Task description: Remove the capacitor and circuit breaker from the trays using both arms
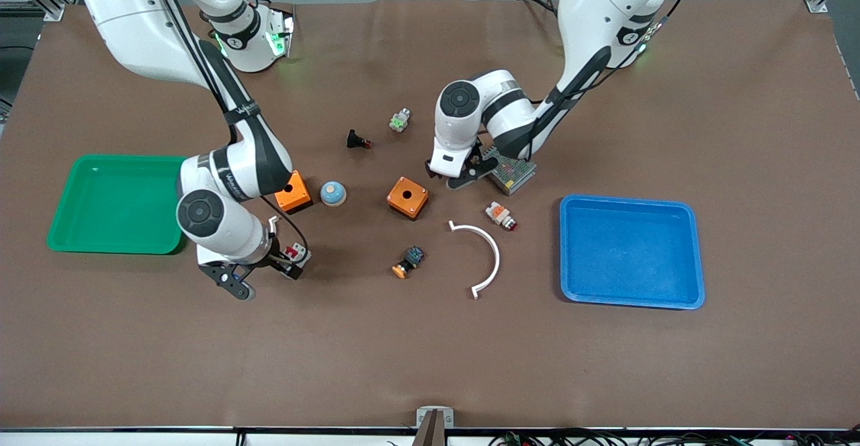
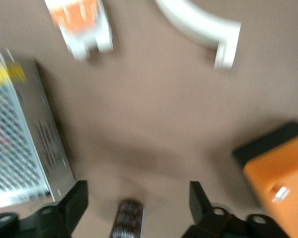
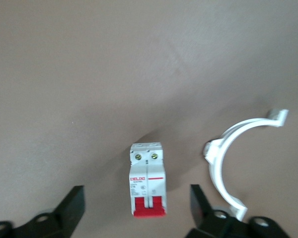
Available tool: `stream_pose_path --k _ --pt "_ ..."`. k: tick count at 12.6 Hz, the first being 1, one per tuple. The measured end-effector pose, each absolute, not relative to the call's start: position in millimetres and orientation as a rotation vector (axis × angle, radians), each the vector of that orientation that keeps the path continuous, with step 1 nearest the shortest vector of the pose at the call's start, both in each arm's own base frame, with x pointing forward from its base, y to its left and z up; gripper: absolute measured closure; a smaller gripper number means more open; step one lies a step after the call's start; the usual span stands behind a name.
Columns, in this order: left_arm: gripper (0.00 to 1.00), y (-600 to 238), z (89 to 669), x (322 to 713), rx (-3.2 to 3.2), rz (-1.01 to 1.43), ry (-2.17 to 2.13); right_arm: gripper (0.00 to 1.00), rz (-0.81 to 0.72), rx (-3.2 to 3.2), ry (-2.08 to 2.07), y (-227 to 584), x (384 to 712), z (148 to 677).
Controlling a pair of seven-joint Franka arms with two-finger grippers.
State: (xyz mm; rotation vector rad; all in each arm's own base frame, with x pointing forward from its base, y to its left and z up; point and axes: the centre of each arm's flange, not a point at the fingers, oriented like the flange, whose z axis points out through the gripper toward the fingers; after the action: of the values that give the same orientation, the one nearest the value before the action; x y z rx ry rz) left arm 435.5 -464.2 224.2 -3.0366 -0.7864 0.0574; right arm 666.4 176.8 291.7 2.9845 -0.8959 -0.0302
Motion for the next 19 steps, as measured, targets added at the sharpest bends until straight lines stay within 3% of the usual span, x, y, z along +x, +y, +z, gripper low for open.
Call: stream_pose_path --k 5,8,10,15,19 --pt "0.00 -338.5 383.0 569.8 -2.968 -0.134 -0.634 0.00 -0.143 3.082 -0.766 43.4 685.5 396.7" --pt "0.00 -234.4 458.0 620.1 -2.946 -0.131 -0.444 0.00 -0.056 3.128 -0.638 -25.6 673.2 457.1" --pt "0.00 -183.7 497.4 628.9 -2.933 -0.131 -0.322 0.00 0.024 3.142 -0.523 -48.3 660.9 499.5" --pt "0.00 -103.5 585.1 606.4 -3.007 -0.087 -0.139 0.00 0.178 3.154 -0.424 -51.4 611.1 606.6" --pt "0.00 -81.4 621.1 579.9 -3.060 -0.033 -0.109 0.00 0.186 3.109 -0.310 -21.1 578.0 612.0"
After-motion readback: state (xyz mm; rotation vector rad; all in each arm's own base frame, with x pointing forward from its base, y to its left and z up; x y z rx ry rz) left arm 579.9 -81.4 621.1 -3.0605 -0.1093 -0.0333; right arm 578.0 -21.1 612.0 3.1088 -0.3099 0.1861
